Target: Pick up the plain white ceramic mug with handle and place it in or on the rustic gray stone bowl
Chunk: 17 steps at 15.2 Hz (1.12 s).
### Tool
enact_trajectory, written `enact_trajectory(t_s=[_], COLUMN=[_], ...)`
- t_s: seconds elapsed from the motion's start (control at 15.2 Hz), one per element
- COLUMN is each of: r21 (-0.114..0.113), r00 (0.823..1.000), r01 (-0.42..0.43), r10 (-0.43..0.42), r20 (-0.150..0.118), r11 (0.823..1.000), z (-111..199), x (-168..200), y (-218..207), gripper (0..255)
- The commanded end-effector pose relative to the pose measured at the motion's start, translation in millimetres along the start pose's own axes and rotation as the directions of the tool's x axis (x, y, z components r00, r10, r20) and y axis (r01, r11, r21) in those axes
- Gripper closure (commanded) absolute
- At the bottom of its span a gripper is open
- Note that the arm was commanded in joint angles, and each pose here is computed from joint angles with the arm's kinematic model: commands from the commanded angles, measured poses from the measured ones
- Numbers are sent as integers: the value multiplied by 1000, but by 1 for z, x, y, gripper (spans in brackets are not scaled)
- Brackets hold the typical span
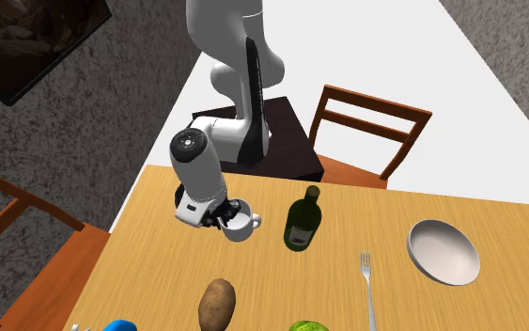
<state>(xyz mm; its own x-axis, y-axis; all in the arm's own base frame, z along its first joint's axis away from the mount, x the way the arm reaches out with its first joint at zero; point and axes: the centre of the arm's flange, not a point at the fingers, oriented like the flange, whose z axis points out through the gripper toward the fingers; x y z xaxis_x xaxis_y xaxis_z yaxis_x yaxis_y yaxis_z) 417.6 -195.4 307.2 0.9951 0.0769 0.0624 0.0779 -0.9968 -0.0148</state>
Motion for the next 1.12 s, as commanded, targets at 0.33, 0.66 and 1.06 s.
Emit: enact_trajectory(t_s=[0.33,0.66,1.06], r21=[0,0,0], r00=[1000,1000,1000], r01=[0,0,0], r10=[0,0,0], r20=[0,0,0], r11=[1000,1000,1000], z=[-36,-63,-94], x=[2,4,6], y=[-1,-2,-2], gripper=[255,255,255])
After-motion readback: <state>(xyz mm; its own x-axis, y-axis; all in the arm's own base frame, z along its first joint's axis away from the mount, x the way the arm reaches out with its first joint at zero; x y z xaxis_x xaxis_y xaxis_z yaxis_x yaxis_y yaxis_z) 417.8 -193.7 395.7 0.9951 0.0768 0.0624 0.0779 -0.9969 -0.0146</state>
